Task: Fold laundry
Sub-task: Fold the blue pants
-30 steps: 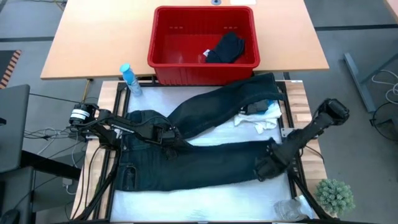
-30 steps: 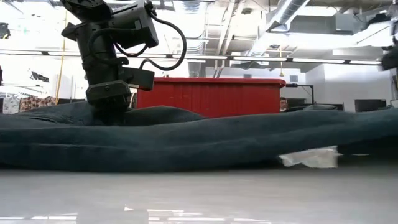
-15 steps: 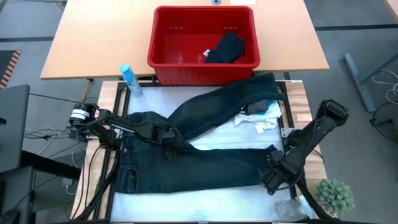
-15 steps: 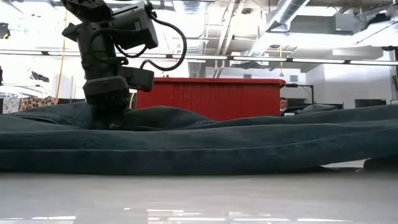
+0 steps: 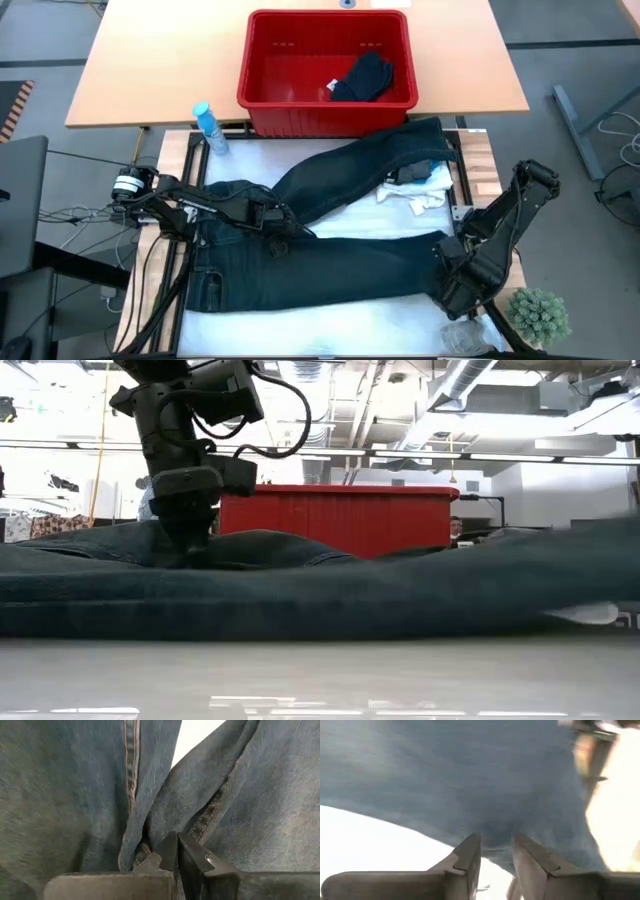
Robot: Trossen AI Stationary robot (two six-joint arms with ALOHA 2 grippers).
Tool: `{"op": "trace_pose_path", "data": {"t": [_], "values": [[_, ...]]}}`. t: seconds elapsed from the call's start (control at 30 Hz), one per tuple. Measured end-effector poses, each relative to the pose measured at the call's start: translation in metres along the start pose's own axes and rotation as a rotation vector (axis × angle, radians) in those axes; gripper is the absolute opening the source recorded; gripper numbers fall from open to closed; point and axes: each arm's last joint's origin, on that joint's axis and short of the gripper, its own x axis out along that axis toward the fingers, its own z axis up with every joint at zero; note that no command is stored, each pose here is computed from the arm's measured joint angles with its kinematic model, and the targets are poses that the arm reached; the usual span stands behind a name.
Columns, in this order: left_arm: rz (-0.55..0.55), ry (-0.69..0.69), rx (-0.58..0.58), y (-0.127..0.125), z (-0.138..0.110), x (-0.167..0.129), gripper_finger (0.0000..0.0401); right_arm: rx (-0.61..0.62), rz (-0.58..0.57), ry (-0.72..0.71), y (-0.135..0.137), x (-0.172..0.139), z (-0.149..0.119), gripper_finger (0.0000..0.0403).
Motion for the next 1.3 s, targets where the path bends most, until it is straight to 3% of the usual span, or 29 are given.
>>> {"op": "trace_pose_path", "data": {"t": [0.2,0.37,0.53,0.6,0.67,0.73,0.87,0.97,1.2,1.3], "values": [[-0.05,-0.124,0.026,-0.007,0.023,-0.036,0.0,-0.111,0.152,-0.115,0.009,-0.005,0.001,0.0168],[-0.142,-0.336,0.14,-0.027,0.033,-0.1,0.0,-0.332,0.371,-0.303,0.028,-0.012,0.004,0.0171],[-0.311,-0.429,0.298,-0.059,-0.002,-0.159,0.0,-0.46,0.457,-0.458,0.053,-0.012,0.012,0.017],[-0.407,-0.406,0.28,-0.072,-0.021,-0.174,0.0,-0.481,0.44,-0.485,0.061,-0.009,0.019,0.017],[-0.426,-0.336,0.202,-0.08,-0.039,-0.177,0.0,-0.473,0.396,-0.503,0.068,-0.004,0.028,0.017],[-0.373,-0.281,0.098,-0.087,-0.056,-0.176,0.0,-0.436,0.348,-0.526,0.074,0.001,0.039,0.0169],[-0.119,-0.272,-0.075,-0.089,-0.077,-0.159,0.0,-0.274,0.255,-0.564,0.085,0.01,0.076,0.0169],[0.029,-0.274,-0.195,-0.083,-0.082,-0.148,0.0,-0.178,0.257,-0.554,0.094,0.011,0.111,0.0169],[0.164,-0.431,-0.332,-0.07,-0.07,-0.123,0.0,-0.435,0.497,-0.628,0.137,0.003,0.173,0.0169],[0.211,-0.466,-0.34,-0.058,-0.057,-0.122,0.0,-0.463,0.529,-0.655,0.15,0.012,0.195,0.0169]]}}
